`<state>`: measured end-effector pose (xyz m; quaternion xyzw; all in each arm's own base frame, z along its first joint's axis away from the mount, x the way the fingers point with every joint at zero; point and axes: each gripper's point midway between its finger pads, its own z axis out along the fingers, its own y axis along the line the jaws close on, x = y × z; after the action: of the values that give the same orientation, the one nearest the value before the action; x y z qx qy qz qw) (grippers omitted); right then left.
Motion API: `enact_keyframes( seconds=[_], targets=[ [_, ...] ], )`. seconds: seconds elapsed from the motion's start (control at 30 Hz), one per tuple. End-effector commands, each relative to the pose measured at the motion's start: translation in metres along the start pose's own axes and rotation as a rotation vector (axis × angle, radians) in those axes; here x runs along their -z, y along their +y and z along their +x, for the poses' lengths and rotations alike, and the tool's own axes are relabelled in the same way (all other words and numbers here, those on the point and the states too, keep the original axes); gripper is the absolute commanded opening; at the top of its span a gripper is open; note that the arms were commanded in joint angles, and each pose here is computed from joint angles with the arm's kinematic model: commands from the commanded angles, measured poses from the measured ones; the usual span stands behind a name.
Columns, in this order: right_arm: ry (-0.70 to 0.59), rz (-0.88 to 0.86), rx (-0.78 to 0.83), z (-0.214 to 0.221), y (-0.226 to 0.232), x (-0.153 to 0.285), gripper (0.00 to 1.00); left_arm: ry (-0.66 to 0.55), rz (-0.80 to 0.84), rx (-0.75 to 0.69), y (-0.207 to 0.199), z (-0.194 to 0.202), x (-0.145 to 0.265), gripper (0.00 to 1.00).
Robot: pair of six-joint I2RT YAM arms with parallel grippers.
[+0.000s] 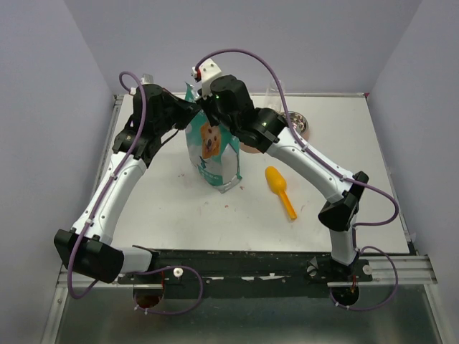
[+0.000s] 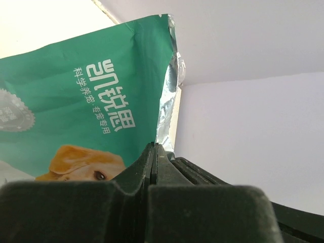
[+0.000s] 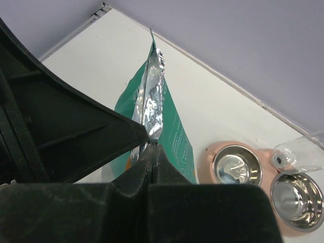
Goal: Serve the pet food
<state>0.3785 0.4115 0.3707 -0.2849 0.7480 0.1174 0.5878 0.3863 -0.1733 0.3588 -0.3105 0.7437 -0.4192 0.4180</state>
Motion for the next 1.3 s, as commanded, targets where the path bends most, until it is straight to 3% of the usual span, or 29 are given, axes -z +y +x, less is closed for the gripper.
enact_keyframes(
  seconds=[0.0, 0.17, 0.33, 0.47, 0.67, 1.27],
  targets=[
    [-0.021, 0.081, 0.027, -0.016, -0.018, 0.013, 0.01, -0.009, -0.051, -0.089, 0.018, 0.007, 0.003, 0.0],
    [-0.027, 0.16, 0.046, -0.025, -0.033, 0.017, 0.01, -0.042, 0.019, -0.123, 0.016, 0.008, 0.006, 0.0],
    [-0.015, 0.011, -0.057, -0.027, -0.012, 0.027, 0.01, -0.132, 0.213, -0.17, -0.008, 0.001, 0.017, 0.0],
    [0.034, -0.172, -0.175, -0.017, 0.013, 0.029, 0.25, -0.222, 0.389, -0.222, -0.036, -0.008, 0.03, 0.0],
    [0.067, -0.232, -0.232, -0.01, 0.016, 0.024, 0.29, -0.283, 0.538, -0.294, -0.055, -0.01, 0.046, 0.0],
    [0.118, -0.396, -0.354, 0.001, 0.02, 0.016, 0.32, -0.265, 0.588, -0.301, -0.06, -0.005, 0.047, 0.0]
  ],
)
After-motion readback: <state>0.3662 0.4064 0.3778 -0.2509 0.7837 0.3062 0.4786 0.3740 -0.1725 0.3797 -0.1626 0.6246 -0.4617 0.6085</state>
